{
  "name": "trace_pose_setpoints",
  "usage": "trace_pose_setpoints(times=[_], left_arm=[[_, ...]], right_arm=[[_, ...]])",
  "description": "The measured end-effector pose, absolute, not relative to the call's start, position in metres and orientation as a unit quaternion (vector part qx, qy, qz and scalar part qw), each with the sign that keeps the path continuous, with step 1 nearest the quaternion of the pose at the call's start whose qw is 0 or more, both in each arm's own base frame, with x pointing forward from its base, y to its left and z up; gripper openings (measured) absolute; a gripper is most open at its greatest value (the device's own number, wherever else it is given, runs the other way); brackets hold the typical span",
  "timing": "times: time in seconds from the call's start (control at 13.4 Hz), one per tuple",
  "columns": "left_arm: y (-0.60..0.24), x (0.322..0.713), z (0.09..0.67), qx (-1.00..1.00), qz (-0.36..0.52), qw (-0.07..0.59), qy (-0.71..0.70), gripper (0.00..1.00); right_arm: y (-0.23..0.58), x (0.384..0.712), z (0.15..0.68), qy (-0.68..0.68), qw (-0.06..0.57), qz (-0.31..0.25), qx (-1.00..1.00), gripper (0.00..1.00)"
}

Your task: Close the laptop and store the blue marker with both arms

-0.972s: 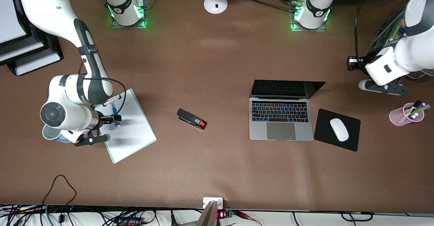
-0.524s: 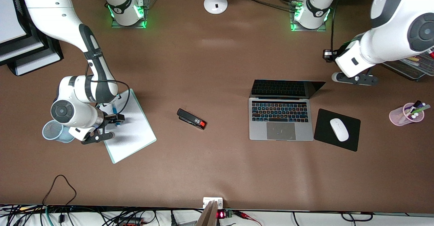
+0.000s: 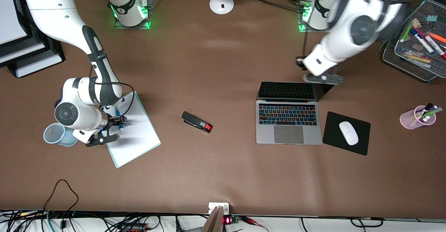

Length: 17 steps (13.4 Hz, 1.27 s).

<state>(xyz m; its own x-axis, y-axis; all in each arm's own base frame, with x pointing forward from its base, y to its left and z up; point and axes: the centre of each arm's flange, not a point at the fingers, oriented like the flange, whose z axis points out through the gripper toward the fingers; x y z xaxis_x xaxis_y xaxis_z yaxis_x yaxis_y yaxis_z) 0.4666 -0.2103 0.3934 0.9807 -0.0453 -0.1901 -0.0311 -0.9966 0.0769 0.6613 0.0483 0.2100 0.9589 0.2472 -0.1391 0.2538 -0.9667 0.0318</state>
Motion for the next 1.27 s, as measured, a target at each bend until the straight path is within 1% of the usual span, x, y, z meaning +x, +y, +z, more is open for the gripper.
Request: trace_pose_setpoints(times=[0.15, 0.3, 0.67, 0.82, 0.9, 0.97, 1.05, 1.12, 1.27], left_arm=[[-0.218, 0.461, 0.380, 0.996, -0.074, 0.040, -0.014, 0.01], [-0.211, 0.465, 0.372, 0.998, -0.052, 0.044, -0.006, 0.01], [-0.188, 0.496, 0.360, 0.999, 0.021, 0.050, 0.005, 0.01], [-0.180, 0.506, 0.354, 0.998, 0.047, 0.044, -0.002, 0.01], [-0.180, 0.510, 0.350, 0.997, 0.058, 0.043, -0.008, 0.01], [-0.180, 0.514, 0.348, 0.997, 0.069, 0.044, -0.012, 0.01], [-0.179, 0.518, 0.345, 0.996, 0.077, 0.047, -0.012, 0.01], [-0.178, 0.524, 0.341, 0.995, 0.083, 0.051, -0.010, 0.01], [-0.176, 0.536, 0.333, 0.993, 0.095, 0.062, -0.004, 0.01]], right_arm=[[0.049, 0.661, 0.208, 0.128, 0.025, -0.068, 0.989, 0.75], [0.049, 0.660, 0.203, 0.140, 0.024, -0.071, 0.987, 0.75], [0.048, 0.660, 0.192, 0.165, 0.023, -0.071, 0.983, 0.75], [0.048, 0.661, 0.192, 0.167, 0.023, -0.068, 0.983, 0.64], [0.048, 0.661, 0.192, 0.167, 0.023, -0.068, 0.983, 0.63], [0.048, 0.661, 0.192, 0.167, 0.023, -0.067, 0.983, 0.58], [0.048, 0.661, 0.192, 0.167, 0.023, -0.067, 0.983, 0.58], [0.048, 0.661, 0.192, 0.168, 0.023, -0.067, 0.983, 0.52], [0.048, 0.661, 0.191, 0.168, 0.023, -0.068, 0.983, 0.50]])
